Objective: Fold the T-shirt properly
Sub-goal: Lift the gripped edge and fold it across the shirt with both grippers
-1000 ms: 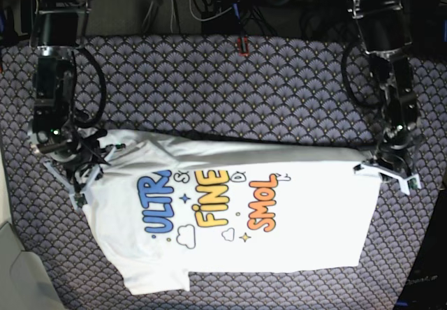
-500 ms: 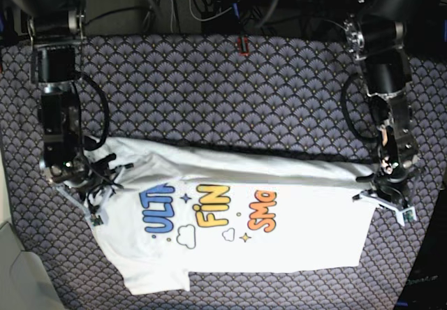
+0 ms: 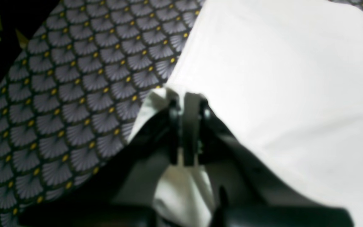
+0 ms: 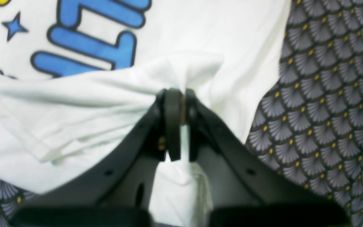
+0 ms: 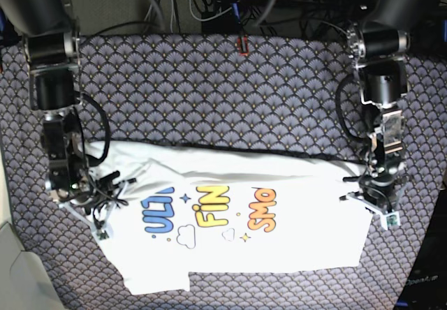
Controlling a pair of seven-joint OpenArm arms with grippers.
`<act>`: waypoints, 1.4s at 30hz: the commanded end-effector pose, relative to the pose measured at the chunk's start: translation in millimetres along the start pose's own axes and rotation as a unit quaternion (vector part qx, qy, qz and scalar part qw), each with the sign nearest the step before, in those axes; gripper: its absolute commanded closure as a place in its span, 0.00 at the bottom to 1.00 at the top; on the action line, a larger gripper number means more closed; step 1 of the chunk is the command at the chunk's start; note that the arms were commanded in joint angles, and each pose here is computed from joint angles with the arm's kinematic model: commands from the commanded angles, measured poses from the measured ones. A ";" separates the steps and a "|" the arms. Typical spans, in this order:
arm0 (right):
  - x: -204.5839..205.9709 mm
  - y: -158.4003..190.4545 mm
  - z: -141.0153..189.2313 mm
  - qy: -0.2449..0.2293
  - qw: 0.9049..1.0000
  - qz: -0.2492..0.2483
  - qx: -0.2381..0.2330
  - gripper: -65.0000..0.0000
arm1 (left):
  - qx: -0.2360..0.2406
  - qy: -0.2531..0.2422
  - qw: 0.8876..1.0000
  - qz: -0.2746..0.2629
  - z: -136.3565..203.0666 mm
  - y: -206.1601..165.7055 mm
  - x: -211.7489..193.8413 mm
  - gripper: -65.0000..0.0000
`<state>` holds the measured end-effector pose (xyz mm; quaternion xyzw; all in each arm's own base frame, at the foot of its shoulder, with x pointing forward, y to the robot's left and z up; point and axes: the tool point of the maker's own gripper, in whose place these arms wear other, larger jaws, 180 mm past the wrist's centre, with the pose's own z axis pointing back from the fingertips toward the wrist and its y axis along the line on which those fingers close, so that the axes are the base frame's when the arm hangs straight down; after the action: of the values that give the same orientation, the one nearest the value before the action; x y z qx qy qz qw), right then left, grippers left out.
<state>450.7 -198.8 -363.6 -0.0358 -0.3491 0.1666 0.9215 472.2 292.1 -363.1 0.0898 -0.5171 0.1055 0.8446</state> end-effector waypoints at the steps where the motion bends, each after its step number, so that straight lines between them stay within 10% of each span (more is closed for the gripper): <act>1: 29.0 -14.5 7.6 -0.037 0.999 0.001 -0.013 1.00 | -0.001 -0.038 0.999 -0.003 -1.7 -1.4 32.1 0.99; 29: 36.6 -21.3 2.4 -0.031 0.998 0.024 -0.039 1.00 | 0.006 -0.061 0.998 -0.011 -4.5 8.8 61.3 0.99; 42: 36.9 -23.1 3.1 -0.032 0.998 0.020 -0.041 0.90 | 0.008 -0.057 0.998 -0.010 -4.1 10.5 57.0 0.66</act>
<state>465.5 -203.7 -359.1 -0.0668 -0.3528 0.1743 0.9169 484.6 301.8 -342.2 0.1017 -0.5321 0.0962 0.8350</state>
